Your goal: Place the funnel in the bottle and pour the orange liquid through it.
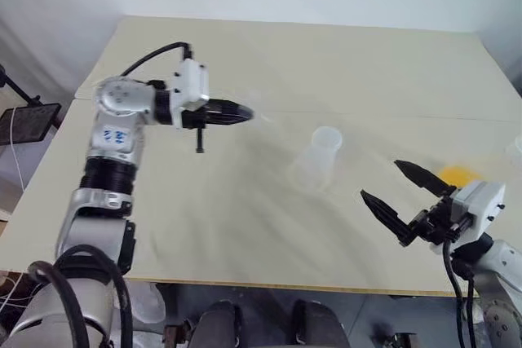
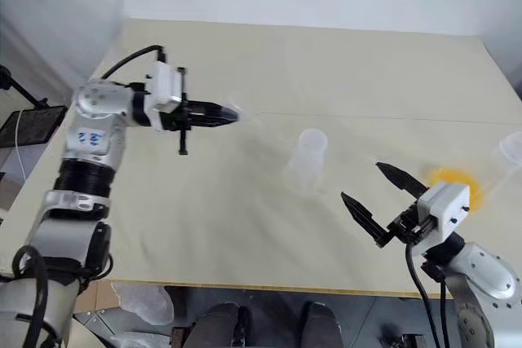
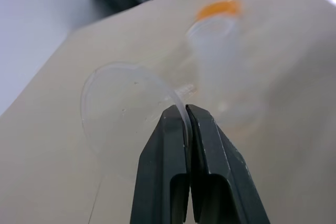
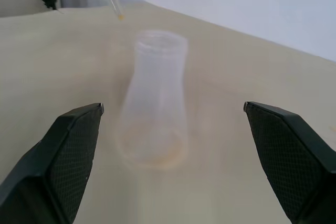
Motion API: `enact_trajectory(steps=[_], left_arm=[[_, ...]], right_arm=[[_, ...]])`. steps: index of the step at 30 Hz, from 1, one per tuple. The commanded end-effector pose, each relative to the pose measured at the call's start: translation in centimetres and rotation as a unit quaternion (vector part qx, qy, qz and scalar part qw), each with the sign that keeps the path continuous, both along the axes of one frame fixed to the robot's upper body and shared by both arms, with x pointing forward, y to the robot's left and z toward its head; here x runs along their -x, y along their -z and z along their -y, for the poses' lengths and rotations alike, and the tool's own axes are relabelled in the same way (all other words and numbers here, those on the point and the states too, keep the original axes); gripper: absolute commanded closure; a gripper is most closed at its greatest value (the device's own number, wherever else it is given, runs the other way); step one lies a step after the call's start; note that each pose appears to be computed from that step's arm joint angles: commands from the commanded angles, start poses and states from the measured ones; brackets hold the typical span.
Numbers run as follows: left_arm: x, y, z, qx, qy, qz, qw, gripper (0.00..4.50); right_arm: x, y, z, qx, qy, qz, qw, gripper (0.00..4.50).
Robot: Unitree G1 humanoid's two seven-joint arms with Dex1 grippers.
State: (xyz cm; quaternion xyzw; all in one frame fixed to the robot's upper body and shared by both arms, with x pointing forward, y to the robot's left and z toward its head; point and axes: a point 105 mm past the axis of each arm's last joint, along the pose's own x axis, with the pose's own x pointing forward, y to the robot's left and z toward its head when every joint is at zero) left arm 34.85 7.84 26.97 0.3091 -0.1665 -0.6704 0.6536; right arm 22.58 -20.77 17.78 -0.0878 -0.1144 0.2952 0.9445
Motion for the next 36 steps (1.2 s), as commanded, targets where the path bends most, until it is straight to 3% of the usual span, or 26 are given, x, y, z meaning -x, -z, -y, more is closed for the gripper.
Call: enact_trajectory(steps=[1, 9, 16, 27, 30, 36], left_arm=[[1.3, -2.6, 1.7, -0.010, 0.055, 0.051, 0.997, 4.47], [0.9, -3.9, 5.0, -0.046, 0.080, 0.112, 0.989, 4.47], [-0.3, -2.4, 6.3, -0.131, 0.072, 0.141, 0.979, 4.47], [-0.1, -1.3, 8.7, -0.181, 0.098, 0.133, 0.969, 4.47], [0.1, -1.6, 9.3, -0.176, 0.104, 0.131, 0.970, 3.83], [0.3, -2.0, 9.6, -0.153, 0.108, 0.110, 0.976, 2.07]], right_arm=[[1.4, -1.5, 1.3, -0.002, 0.042, 0.038, 0.998, 0.00], [2.8, -0.6, 1.7, -0.013, 0.082, 0.029, 0.996, 0.00], [2.9, -0.5, 1.3, -0.022, 0.091, 0.036, 0.995, 0.00], [2.9, -0.1, 0.6, -0.035, 0.095, 0.036, 0.994, 0.00], [2.9, 0.0, 0.7, -0.037, 0.097, 0.037, 0.994, 0.00], [2.8, 0.1, 0.4, -0.042, 0.095, 0.039, 0.994, 0.00]])
